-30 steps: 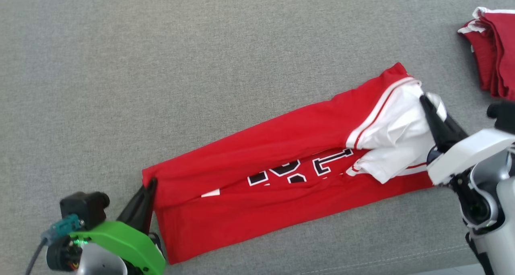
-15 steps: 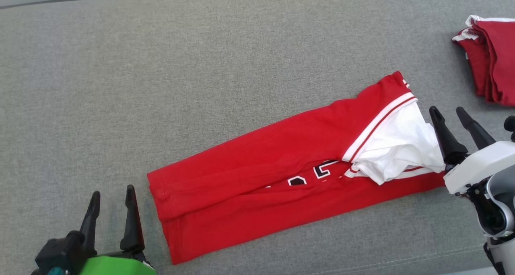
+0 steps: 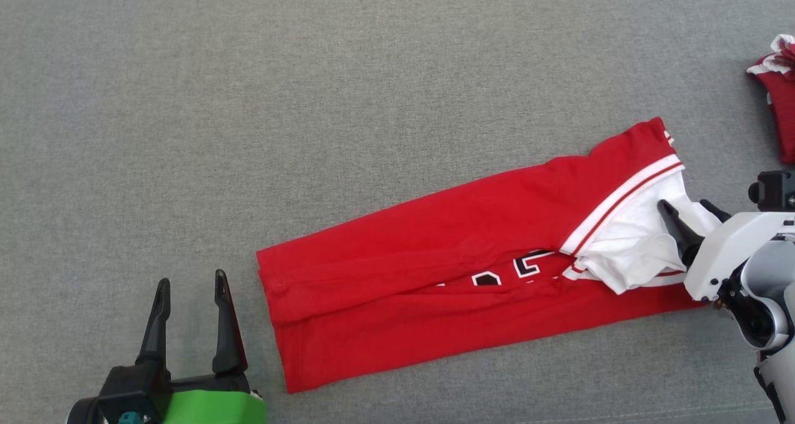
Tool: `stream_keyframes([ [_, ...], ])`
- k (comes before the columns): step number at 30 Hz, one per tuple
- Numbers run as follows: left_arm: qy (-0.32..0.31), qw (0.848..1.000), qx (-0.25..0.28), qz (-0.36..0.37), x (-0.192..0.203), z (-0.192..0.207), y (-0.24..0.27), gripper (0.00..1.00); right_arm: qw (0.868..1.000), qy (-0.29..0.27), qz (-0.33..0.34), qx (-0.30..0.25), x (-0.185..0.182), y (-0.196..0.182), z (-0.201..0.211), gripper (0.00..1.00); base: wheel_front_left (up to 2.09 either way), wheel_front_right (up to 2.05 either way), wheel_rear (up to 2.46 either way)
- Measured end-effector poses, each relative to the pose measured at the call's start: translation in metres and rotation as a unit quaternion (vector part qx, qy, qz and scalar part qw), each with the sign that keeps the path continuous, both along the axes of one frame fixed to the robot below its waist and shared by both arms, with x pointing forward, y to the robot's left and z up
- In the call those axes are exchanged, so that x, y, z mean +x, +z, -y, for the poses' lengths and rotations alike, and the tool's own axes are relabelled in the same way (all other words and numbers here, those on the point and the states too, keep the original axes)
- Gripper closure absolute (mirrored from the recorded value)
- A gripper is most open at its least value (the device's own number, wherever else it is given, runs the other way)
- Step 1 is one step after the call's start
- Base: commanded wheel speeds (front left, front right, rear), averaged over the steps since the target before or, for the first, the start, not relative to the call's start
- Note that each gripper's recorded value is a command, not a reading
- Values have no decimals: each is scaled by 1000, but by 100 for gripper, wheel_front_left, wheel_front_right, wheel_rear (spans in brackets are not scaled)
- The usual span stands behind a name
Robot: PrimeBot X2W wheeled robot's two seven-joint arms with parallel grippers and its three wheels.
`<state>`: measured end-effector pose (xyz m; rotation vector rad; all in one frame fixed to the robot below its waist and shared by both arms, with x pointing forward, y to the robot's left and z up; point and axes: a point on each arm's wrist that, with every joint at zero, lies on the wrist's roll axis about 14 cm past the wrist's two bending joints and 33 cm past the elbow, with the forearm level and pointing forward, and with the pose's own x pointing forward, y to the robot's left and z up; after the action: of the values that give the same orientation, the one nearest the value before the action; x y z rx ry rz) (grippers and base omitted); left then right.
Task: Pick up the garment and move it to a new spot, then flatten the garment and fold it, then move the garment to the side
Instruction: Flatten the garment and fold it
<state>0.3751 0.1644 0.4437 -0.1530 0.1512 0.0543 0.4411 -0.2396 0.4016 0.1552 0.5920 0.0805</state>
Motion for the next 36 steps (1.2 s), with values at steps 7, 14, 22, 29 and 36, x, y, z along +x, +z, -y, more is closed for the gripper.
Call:
stream_keyframes([
  [7, 31, 999, 6, -4, -6, -16, -5, 0, 996, 16, -68, 53, -3, -30, -22, 0, 0, 0, 0],
  [14, 47, 999, 12, -5, -13, -28, -7, 0, 992, 18, -78, 100, -9, -27, -31, 100, 0, 0, 0],
  [22, 35, 999, 11, 2, -24, -24, -4, 0, 996, -44, 17, 77, 5, 20, 25, 100, 0, 0, 0],
  [29, 42, 999, 10, 18, -36, -27, 7, 0, 987, -62, 142, 31, 18, 97, 62, 100, 0, 0, 0],
  [36, 53, 998, 15, 17, -52, -34, 8, 0, 972, 106, 185, 97, -9, 129, -68, 100, 0, 0, 0],
])
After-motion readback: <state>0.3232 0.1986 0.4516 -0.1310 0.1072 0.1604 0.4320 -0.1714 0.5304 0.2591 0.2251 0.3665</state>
